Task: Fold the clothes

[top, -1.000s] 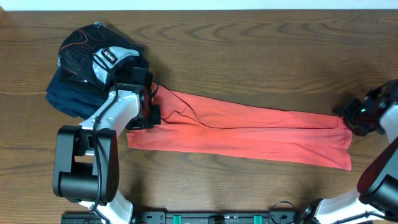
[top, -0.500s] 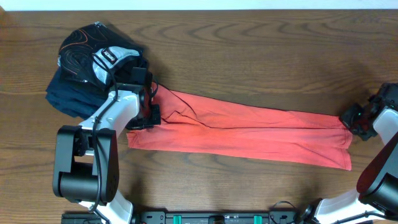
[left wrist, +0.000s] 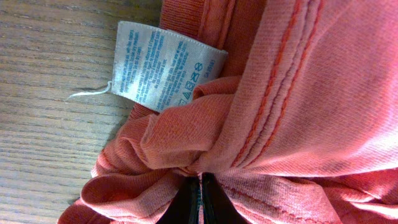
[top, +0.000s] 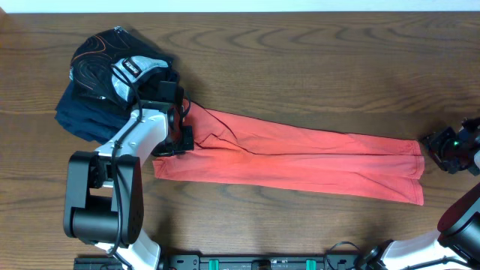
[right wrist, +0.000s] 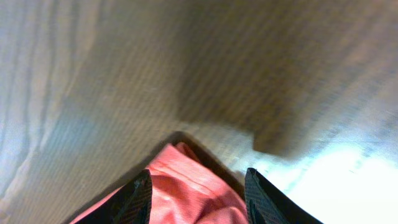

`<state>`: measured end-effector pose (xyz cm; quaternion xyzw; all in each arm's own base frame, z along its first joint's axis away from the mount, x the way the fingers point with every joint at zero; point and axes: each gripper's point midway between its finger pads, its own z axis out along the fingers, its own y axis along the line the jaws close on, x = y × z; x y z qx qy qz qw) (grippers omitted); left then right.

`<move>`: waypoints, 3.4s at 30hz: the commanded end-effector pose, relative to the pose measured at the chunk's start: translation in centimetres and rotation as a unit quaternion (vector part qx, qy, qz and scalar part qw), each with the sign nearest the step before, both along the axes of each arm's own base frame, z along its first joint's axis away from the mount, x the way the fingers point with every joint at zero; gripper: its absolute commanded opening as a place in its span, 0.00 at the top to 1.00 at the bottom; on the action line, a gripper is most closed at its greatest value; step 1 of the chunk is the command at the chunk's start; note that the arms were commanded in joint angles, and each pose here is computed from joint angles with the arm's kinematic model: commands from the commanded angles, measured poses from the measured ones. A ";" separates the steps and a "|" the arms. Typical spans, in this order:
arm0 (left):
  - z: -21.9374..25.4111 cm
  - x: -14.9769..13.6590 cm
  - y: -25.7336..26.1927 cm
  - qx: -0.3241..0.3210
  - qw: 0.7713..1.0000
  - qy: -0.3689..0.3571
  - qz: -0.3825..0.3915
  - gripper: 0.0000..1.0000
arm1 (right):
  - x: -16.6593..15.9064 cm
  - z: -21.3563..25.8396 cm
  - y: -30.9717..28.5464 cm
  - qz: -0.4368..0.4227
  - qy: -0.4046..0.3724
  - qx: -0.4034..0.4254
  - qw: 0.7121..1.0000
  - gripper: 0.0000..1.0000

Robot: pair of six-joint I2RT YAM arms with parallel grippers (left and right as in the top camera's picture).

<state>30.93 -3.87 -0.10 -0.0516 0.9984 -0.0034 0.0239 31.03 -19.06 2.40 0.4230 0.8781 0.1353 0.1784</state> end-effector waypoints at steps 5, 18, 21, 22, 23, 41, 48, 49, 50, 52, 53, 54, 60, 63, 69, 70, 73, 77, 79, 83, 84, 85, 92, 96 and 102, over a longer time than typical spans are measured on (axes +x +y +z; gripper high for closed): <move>-1.8 -1.2 1.4 0.024 0.999 0.024 0.017 0.93 | -0.3 -1.6 1.4 0.032 0.024 -0.018 0.999 0.62; -1.8 -1.3 1.4 0.024 0.999 0.026 0.017 0.93 | 0.6 -3.1 1.7 0.023 0.001 0.004 1.000 0.99; -1.8 -1.3 1.4 0.024 0.999 0.026 0.017 0.93 | 1.6 -1.2 0.5 0.017 -0.028 -0.003 0.999 0.99; -1.8 -1.3 1.4 0.024 0.999 0.026 0.017 0.93 | 1.7 -0.7 0.1 0.014 -0.033 -0.007 0.999 0.99; -1.8 -1.3 1.4 0.024 0.999 0.026 0.017 0.93 | 1.8 0.0 -0.5 0.009 -0.039 -0.013 0.999 0.99; -1.8 -1.3 1.4 0.024 0.999 0.025 0.017 0.87 | 0.0 1.3 -2.8 -0.058 -0.029 -0.004 0.998 0.56; -1.3 -1.1 1.0 0.013 0.999 0.024 0.017 0.78 | -2.1 1.0 2.2 -0.023 0.005 0.107 0.994 0.78; -1.2 -1.0 0.9 0.008 1.000 0.023 0.014 0.77 | -2.5 1.0 2.6 -0.025 0.014 0.115 0.993 0.81; -1.0 -1.0 0.6 0.001 1.000 0.023 0.011 0.76 | -2.9 0.9 2.7 -0.027 0.020 0.121 0.992 0.84; -0.6 -0.9 0.3 -0.007 1.000 0.021 0.003 0.76 | -2.8 1.3 2.7 -0.024 0.010 0.126 0.992 0.85; -0.4 -0.8 0.3 -0.006 1.000 0.021 0.003 0.76 | -2.6 1.7 2.7 -0.017 -0.005 0.128 0.992 0.85; -0.1 -0.8 0.3 -0.006 1.000 0.020 0.003 0.75 | -2.1 2.4 2.8 -0.008 -0.027 0.131 0.991 0.84; 1.5 -0.5 0.3 -0.007 1.000 0.013 0.003 0.70 | -1.3 5.5 3.1 0.000 -0.077 0.129 0.989 0.80; 2.3 -0.2 0.2 -0.009 1.000 -0.001 0.003 0.66 | -2.5 5.2 3.3 -0.014 -0.044 0.123 0.991 0.80; 3.7 0.1 0.1 -0.015 1.000 -0.021 0.003 0.57 | -4.8 1.9 3.9 -0.058 0.063 0.089 0.992 0.86; 3.9 0.1 -0.1 -0.021 1.000 -0.023 0.002 0.57 | -5.1 1.2 3.8 -0.072 0.079 0.075 0.991 0.89; 4.5 0.1 -1.1 -0.050 0.998 -0.031 -0.001 0.54 | -4.6 -0.8 4.6 -0.082 0.074 0.064 0.992 0.99; 5.5 0.2 -1.9 -0.076 0.996 -0.042 -0.004 0.53 | -5.5 -3.8 5.7 -0.112 0.099 0.053 0.987 0.99; 6.1 0.3 -2.3 -0.086 0.995 -0.050 -0.005 0.52 | -6.7 -5.7 5.9 -0.151 0.128 0.036 0.980 0.99; 7.4 0.4 -2.9 -0.108 0.992 -0.067 -0.009 0.47 | -5.4 -7.7 5.5 -0.182 0.100 0.021 0.978 0.99; 7.6 0.4 -3.1 -0.111 0.991 -0.070 -0.011 0.47 | -4.7 -7.9 5.4 -0.191 0.089 0.026 0.977 0.98; 7.7 0.4 -3.2 -0.114 0.991 -0.071 -0.011 0.46 | -3.8 -8.1 5.5 -0.194 0.073 0.032 0.978 0.99; 7.8 0.0 -5.0 -0.131 0.988 -0.068 -0.033 0.43 | 3.4 -7.4 6.2 -0.184 -0.063 0.068 0.979 0.99; 7.0 -0.6 -6.3 -0.131 0.988 -0.067 -0.056 0.43 | 5.6 -5.7 5.1 -0.180 -0.116 0.061 0.975 0.98; 3.7 -1.9 -6.3 -0.068 0.993 -0.051 -0.085 0.91 | 8.1 0.1 4.5 -0.109 -0.221 0.115 0.962 0.97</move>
